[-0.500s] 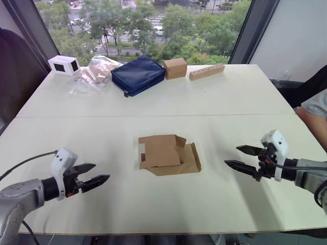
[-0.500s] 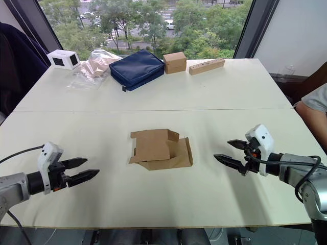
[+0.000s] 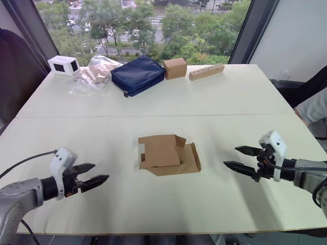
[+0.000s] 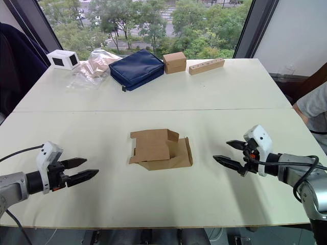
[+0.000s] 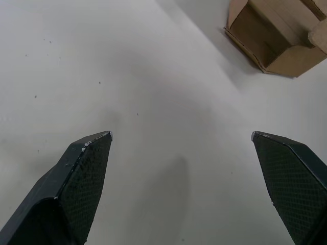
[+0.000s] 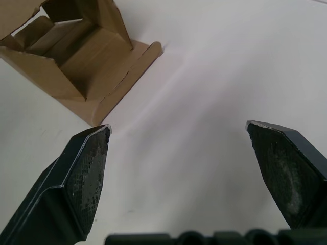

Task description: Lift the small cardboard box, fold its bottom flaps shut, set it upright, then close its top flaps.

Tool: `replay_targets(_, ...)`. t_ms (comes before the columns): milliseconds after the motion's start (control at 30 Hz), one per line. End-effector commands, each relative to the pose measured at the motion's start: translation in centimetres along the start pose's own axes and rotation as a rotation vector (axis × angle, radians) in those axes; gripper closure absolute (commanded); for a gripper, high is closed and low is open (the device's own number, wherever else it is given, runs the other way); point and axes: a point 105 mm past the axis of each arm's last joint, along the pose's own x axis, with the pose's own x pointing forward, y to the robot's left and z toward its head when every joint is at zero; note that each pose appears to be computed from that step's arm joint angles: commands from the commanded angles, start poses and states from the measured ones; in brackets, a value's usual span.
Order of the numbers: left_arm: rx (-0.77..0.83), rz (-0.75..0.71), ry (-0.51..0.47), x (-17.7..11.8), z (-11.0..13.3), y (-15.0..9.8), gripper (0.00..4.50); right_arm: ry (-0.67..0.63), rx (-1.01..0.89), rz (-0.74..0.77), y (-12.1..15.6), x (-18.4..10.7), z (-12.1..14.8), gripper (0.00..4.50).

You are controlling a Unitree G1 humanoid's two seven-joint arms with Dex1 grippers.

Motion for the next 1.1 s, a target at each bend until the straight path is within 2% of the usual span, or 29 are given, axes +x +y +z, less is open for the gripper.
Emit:
replay_targets(33,0.031,-0.005,-0.033,-0.1,1.1,-0.1,0.0,-0.027,-0.046,0.001,0.2,-0.4,0.9,0.03)
replay_targets(167,0.075,0.056,-0.037,0.1,1.6,0.7,0.0,-0.021,-0.036,-0.002,-0.2,-0.4,0.9,0.03)
replay_targets(233,0.096,0.104,-0.081,0.3,2.5,1.2,0.0,-0.025,-0.04,0.005,-0.2,-0.3,1.2,0.03)
replay_targets(467,-0.02,0.036,-0.095,0.3,3.0,1.2,0.0,-0.024,-0.064,0.005,-0.3,-0.5,1.7,0.03)
replay_targets(533,-0.155,-0.029,-0.068,0.0,2.8,1.2,0.0,-0.027,-0.073,0.006,0.0,-0.9,1.9,0.03)
replay_targets(567,-0.271,-0.086,-0.023,-0.1,2.5,1.0,0.0,-0.031,-0.085,0.017,0.5,-1.0,2.2,0.03)
replay_targets(667,-0.516,-0.328,0.07,-0.3,2.9,-1.7,0.0,-0.03,-0.131,0.087,2.5,-0.8,3.1,0.03)
replay_targets(733,-0.572,-0.428,0.08,0.3,3.4,-3.0,0.0,-0.027,-0.163,0.143,4.2,-0.6,3.8,0.03)
replay_targets(900,-0.631,-0.555,0.078,3.3,4.8,-5.0,0.0,-0.011,-0.249,0.24,7.9,-0.2,5.2,0.03)
replay_targets(1100,-0.672,-0.636,0.035,6.2,6.8,-6.0,0.0,0.02,-0.305,0.287,10.5,-0.2,5.1,0.03)
